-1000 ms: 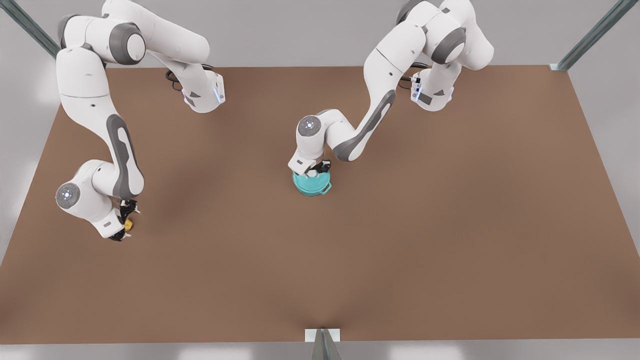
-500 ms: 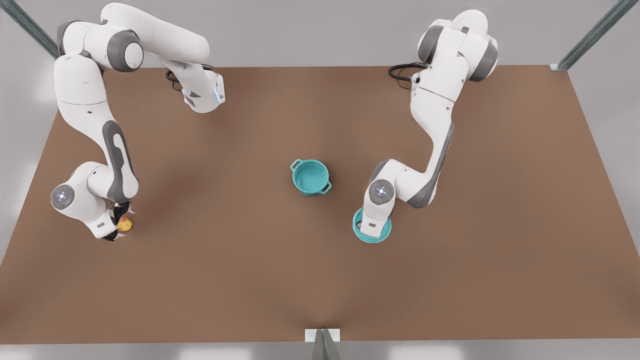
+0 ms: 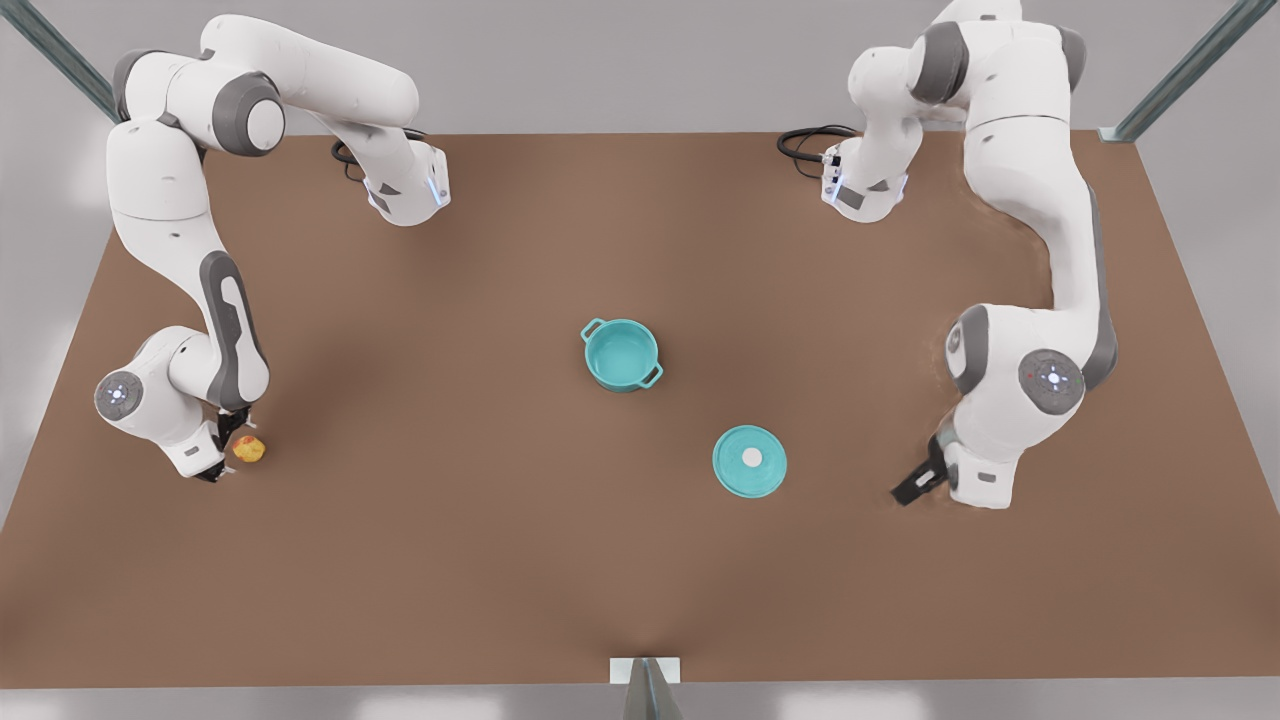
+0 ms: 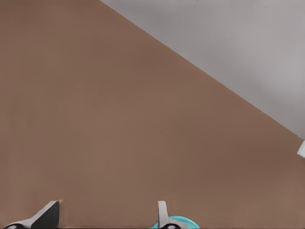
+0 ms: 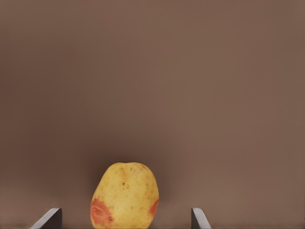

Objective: Open the pot lid and put the potato into the pot

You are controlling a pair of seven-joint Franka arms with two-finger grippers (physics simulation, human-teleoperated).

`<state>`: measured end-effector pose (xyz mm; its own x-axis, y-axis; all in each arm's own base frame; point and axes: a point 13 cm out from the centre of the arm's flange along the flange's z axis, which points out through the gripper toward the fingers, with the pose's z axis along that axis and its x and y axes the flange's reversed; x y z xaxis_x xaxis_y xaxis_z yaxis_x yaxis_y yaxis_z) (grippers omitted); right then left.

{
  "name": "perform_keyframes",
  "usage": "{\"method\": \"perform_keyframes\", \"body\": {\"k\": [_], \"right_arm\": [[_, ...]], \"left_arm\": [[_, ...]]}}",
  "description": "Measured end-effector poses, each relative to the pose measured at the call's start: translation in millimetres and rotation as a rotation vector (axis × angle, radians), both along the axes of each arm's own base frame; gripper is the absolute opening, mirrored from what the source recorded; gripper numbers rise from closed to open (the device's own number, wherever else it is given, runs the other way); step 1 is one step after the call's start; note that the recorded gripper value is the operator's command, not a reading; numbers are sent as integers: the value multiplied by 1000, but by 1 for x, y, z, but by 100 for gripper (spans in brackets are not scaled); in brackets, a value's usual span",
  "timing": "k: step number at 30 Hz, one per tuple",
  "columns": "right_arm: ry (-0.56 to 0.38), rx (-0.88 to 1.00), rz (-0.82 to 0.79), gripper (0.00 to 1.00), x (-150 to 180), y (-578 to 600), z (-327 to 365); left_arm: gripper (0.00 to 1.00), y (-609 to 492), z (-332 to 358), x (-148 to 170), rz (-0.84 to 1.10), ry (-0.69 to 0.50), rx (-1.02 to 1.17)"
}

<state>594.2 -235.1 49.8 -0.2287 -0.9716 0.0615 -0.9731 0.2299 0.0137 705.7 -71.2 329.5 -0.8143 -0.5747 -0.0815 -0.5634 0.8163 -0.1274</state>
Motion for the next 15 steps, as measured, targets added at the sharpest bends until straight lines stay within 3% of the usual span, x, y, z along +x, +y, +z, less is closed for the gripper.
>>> {"method": "perform_keyframes", "body": {"k": [1, 2, 7, 12, 15], "right_arm": [[3, 1, 0, 100, -1, 0, -3], [5, 1, 0, 100, -2, -1, -4], [14, 2, -6, 100, -7, -5, -14], [7, 0, -2, 85, -5, -7, -15], [5, -2, 2, 81, -4, -6, -15]], "left_arm": [[100, 28, 35, -31, 2, -6, -17], [100, 42, 54, -43, -14, -12, -24], [100, 28, 74, -62, -197, 43, -26], [100, 6, 66, -74, -352, 88, -23], [100, 9, 68, -75, -404, 80, -20]]}}
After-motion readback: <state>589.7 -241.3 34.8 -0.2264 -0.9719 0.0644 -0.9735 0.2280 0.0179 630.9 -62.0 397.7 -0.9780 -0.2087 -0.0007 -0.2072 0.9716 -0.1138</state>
